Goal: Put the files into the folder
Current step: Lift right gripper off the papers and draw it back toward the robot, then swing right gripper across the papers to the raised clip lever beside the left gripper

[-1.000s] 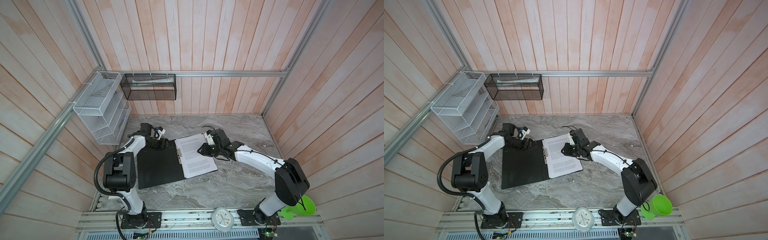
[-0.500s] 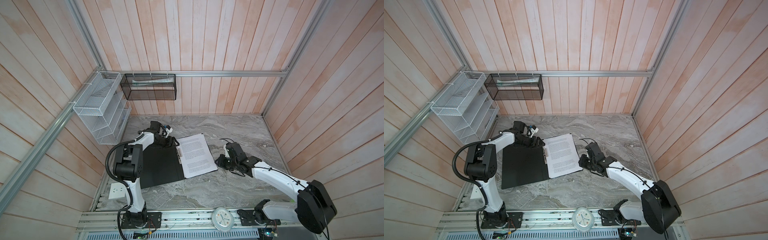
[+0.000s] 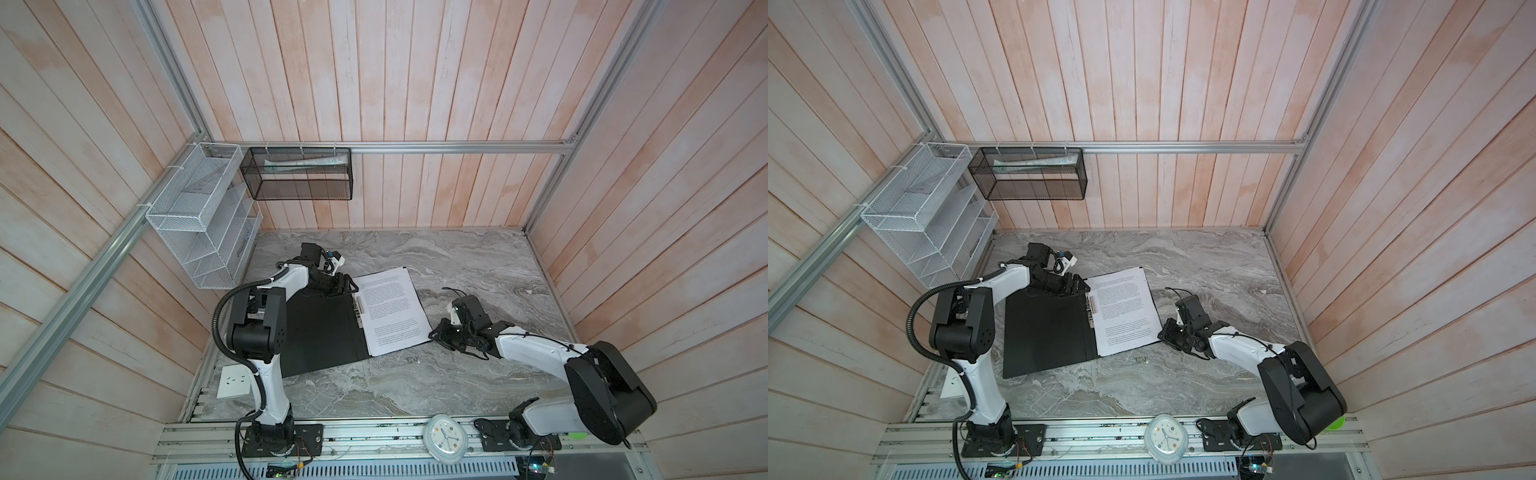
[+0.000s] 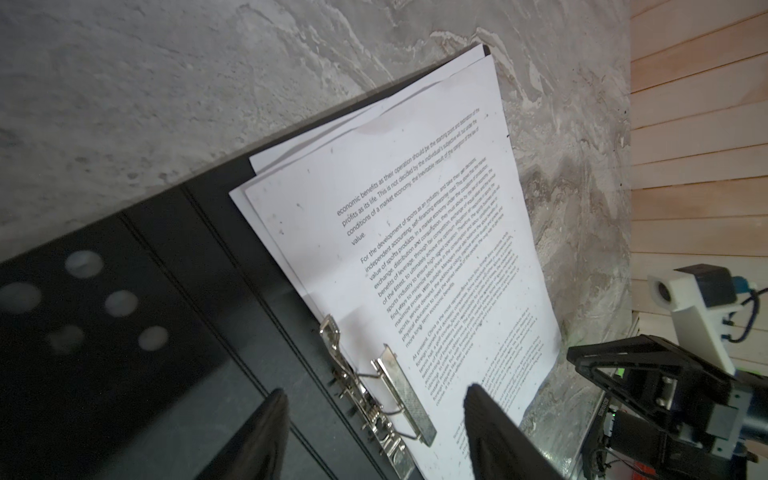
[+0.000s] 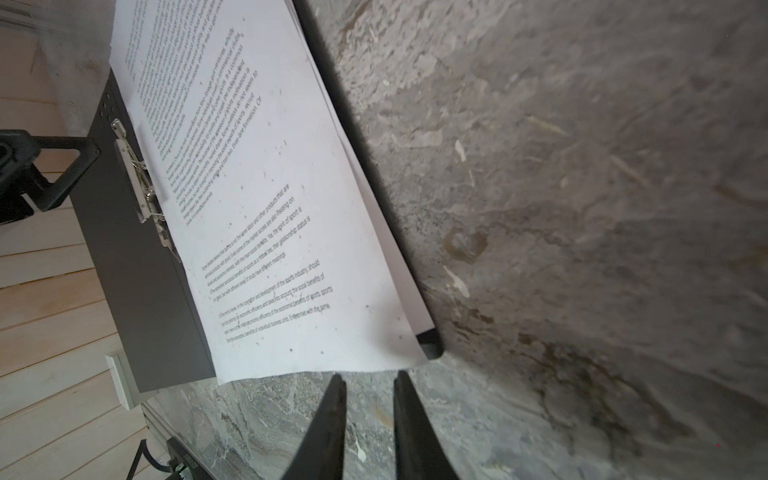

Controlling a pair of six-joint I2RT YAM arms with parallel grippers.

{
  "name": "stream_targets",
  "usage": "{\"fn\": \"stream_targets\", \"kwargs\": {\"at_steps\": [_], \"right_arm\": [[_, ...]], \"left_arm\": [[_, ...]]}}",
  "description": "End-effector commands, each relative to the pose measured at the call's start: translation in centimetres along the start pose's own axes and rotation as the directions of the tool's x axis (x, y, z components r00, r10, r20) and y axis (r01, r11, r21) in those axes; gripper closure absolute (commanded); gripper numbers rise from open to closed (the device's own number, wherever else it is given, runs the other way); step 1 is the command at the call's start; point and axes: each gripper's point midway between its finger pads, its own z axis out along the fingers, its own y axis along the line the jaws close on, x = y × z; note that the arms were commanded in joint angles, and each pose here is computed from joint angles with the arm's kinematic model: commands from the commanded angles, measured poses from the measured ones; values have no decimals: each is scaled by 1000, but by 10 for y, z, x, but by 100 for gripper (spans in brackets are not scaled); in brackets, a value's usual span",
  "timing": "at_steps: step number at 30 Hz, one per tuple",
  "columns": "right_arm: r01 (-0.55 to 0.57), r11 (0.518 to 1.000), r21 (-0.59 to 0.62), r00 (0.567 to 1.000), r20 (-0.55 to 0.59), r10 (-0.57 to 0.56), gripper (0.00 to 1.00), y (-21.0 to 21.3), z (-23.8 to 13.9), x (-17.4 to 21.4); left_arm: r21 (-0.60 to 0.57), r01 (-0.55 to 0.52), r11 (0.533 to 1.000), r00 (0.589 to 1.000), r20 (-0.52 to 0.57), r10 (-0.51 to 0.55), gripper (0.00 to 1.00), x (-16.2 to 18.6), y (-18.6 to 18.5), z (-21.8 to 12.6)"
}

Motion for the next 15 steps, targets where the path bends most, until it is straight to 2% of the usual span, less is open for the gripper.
{"fn": "stream_targets", "kwargs": {"at_steps": [1, 15], "right_arm": [[24, 1000, -8, 1000, 6, -24, 79, 7, -3, -6], [40, 999, -21, 997, 64, -38, 79, 15, -25, -10]], "left_arm": [[3, -5, 1000, 1000, 21, 5, 31, -11, 1, 0], [28, -1, 1000, 1000, -23, 2, 30, -7, -1, 20]]}}
